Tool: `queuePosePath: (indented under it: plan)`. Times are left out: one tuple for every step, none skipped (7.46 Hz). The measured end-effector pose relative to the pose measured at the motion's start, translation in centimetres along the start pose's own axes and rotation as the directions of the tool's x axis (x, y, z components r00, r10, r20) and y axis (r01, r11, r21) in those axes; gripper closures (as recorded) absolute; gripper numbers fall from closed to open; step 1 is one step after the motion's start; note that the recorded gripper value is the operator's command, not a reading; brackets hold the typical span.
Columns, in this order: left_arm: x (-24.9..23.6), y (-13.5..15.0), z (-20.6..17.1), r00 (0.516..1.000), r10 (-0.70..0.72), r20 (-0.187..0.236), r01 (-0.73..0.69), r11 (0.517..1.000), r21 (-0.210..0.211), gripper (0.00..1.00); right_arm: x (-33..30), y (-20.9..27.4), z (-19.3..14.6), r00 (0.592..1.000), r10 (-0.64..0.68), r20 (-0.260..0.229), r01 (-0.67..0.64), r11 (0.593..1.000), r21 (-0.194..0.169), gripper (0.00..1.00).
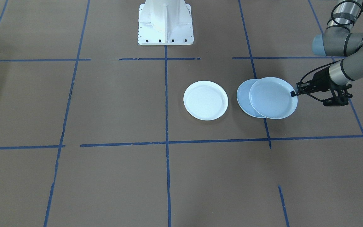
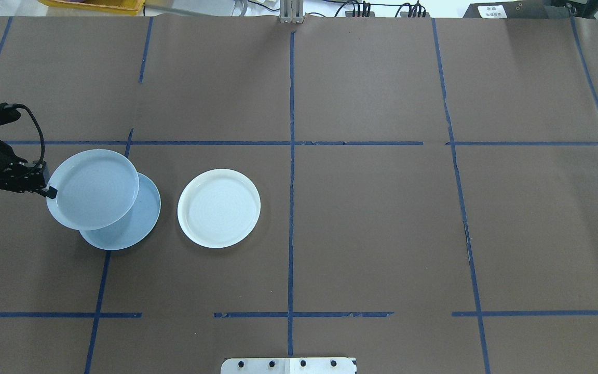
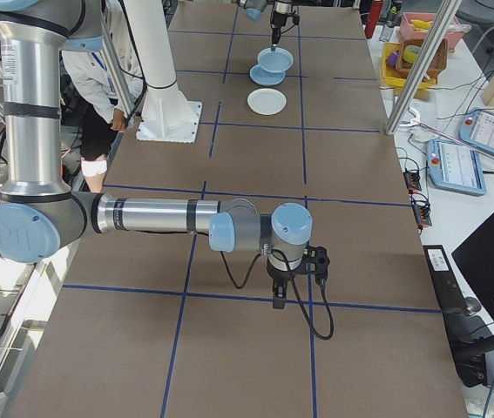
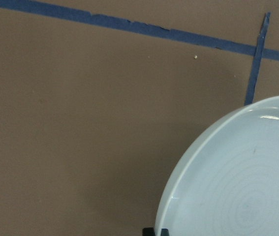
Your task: Stack plate in center
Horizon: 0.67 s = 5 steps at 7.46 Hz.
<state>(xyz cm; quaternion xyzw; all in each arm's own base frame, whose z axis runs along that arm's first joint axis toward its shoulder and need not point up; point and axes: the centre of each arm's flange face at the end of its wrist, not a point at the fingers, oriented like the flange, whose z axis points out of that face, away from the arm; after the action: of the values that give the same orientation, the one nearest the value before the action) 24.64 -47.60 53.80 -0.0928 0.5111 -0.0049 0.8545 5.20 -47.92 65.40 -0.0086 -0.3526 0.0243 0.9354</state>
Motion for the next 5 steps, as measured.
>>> queuePosePath:
  plan:
    - [0.5,0.4,0.8,1.0,0.001,0.002,-0.001,1.0,-0.014,0.01,0.0,0.0,0.0,1.0,0.0,0.0,0.0,1.0,0.0,0.0]
    - [0.9,0.6,1.2,1.0,0.003,0.002,-0.003,1.0,-0.023,0.0,0.0,0.0,0.0,1.0,0.0,-0.001,0.0,1.0,0.0,0.0]
    - [1.7,1.0,1.3,1.0,0.01,-0.001,-0.01,1.0,-0.025,0.0,0.0,0.0,0.0,1.0,0.0,-0.001,0.0,1.0,0.0,0.0]
    - [3.5,1.6,0.6,1.0,0.014,-0.016,-0.014,1.0,-0.016,0.0,0.0,0.0,0.0,1.0,0.0,-0.001,0.0,1.0,0.0,0.0]
    - [6.3,2.3,-0.2,0.999,0.0,-0.037,0.0,1.0,-0.004,0.0,0.0,0.0,0.0,1.0,0.0,-0.001,0.0,1.0,0.0,0.0]
